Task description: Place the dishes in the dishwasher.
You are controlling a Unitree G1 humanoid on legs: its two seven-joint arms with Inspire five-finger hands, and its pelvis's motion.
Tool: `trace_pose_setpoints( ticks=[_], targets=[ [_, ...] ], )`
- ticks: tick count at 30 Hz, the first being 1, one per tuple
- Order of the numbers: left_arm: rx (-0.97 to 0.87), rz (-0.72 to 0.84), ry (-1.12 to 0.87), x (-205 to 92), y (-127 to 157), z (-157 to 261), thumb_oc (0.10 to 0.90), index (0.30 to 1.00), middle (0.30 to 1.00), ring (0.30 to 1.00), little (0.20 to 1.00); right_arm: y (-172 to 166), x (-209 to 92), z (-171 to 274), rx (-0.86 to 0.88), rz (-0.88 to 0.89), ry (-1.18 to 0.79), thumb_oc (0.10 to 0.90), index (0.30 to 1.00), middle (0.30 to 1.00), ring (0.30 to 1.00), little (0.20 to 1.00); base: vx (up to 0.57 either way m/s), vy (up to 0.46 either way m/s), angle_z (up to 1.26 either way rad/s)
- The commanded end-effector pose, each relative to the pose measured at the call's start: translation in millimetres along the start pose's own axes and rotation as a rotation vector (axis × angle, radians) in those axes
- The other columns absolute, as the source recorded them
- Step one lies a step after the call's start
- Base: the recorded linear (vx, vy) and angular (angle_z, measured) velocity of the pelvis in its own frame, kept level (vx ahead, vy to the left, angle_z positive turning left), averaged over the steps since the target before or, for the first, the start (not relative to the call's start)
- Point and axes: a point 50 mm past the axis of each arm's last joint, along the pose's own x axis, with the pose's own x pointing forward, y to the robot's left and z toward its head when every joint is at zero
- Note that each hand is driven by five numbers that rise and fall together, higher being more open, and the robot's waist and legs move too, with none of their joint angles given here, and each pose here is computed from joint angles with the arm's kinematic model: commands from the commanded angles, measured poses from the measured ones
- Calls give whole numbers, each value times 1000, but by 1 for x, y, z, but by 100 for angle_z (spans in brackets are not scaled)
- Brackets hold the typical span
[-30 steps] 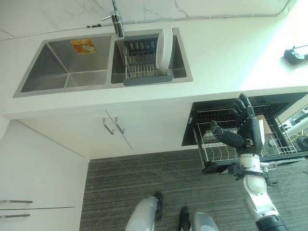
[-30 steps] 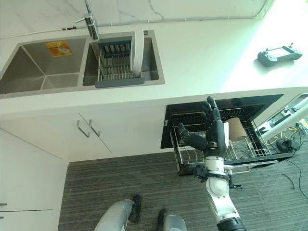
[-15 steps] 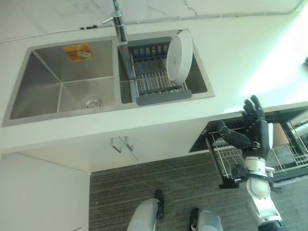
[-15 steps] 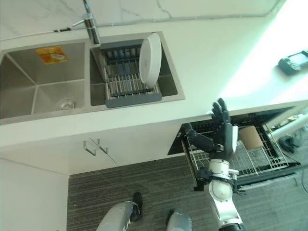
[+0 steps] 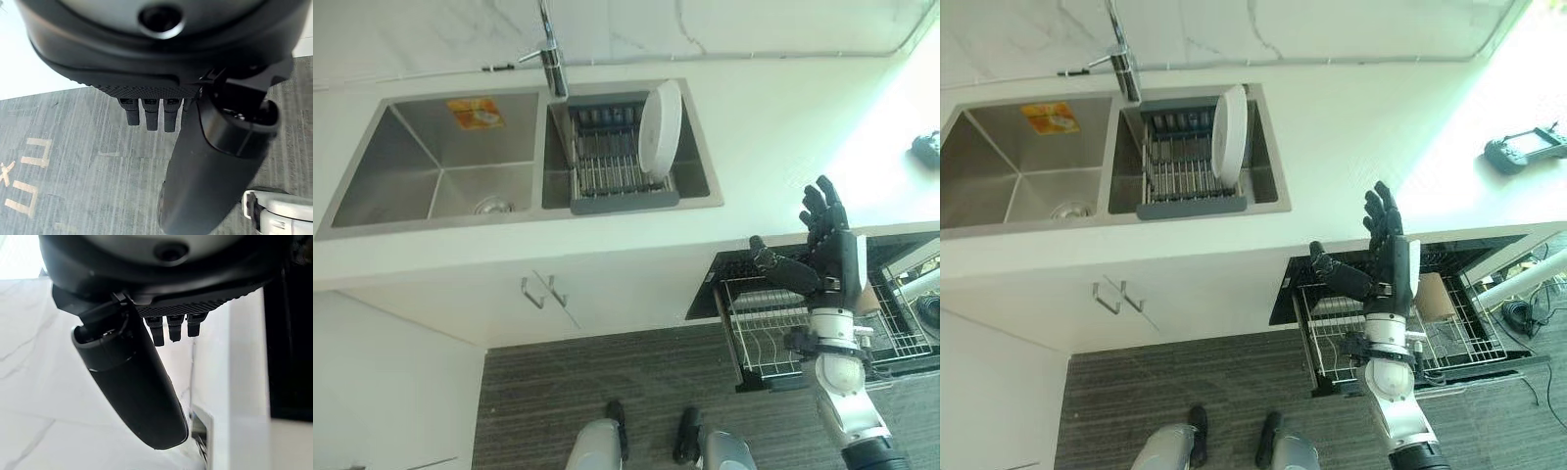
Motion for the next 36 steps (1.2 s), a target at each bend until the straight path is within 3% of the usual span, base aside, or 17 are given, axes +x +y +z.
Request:
trace_pose_setpoints(
  ticks=[1, 12, 17, 26, 36],
  targets=[
    [60, 62, 67, 1, 3, -17, 800, 900, 900, 900, 900, 2, 26, 59, 89, 38, -334, 800, 900, 900, 900, 900, 149, -7, -2],
    [108, 101, 90, 3, 10, -34, 800, 900, 900, 900, 900, 19, 38, 88, 272, 48, -441, 800, 900, 900, 900, 900, 82, 18, 0],
    [138, 141, 79, 3, 17, -33, 800, 900, 900, 900, 900, 32, 57, 93, 363, 67, -386, 800, 900, 900, 900, 900, 57, 17, 10],
    [235, 175, 35, 4, 23, -23, 800, 900, 900, 900, 900, 45, 81, 93, 382, 30, -314, 800, 900, 900, 900, 900, 53, 11, 13],
    [144, 166, -53, 3, 25, -8, 800, 900, 900, 900, 900, 50, 98, 88, 369, -3, -252, 800, 900, 900, 900, 900, 10, -18, 5]
  ],
)
